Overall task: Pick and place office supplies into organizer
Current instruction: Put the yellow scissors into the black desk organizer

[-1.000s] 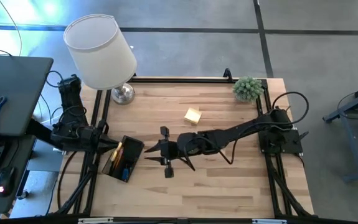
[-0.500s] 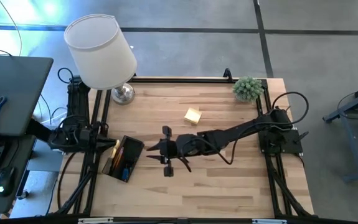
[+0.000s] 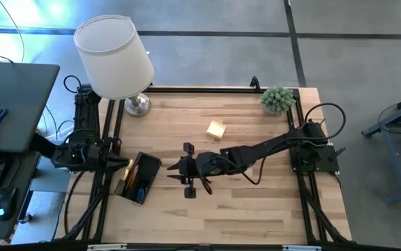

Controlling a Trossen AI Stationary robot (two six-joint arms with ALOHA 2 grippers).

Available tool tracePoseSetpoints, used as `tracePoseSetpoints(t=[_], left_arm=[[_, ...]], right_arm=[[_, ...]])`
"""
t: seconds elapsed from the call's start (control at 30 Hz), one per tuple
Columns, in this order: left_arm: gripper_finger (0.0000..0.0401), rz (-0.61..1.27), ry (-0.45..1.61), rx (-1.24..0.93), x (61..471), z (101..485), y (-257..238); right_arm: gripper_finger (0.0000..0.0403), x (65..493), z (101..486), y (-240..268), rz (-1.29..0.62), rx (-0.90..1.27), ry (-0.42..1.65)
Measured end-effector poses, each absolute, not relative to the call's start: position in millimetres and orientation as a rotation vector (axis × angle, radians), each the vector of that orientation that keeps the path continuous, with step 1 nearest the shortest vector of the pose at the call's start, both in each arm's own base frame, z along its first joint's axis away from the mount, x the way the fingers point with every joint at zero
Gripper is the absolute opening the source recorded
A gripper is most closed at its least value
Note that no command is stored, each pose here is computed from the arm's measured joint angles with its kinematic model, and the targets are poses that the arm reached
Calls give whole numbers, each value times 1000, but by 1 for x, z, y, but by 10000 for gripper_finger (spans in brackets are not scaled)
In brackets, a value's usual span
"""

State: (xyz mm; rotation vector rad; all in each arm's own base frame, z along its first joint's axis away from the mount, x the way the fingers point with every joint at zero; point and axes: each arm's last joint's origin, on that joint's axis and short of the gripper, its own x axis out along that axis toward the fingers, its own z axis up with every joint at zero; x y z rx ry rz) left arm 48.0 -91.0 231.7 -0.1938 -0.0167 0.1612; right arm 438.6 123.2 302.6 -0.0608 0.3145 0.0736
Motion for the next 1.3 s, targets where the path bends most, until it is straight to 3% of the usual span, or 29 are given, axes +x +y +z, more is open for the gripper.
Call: tracePoseSetpoints(t=[0.47,0.67,1.3], left_arm=[[0,-89,-42,-148,49,242,-99],[0,-67,-50,-140,50,243,-98],[0,-348,-251,-21,108,252,-78]], right_arm=[[94,433,298,136,104,-70,366],[94,430,298,144,110,-75,365],[94,422,291,158,123,-92,438]])
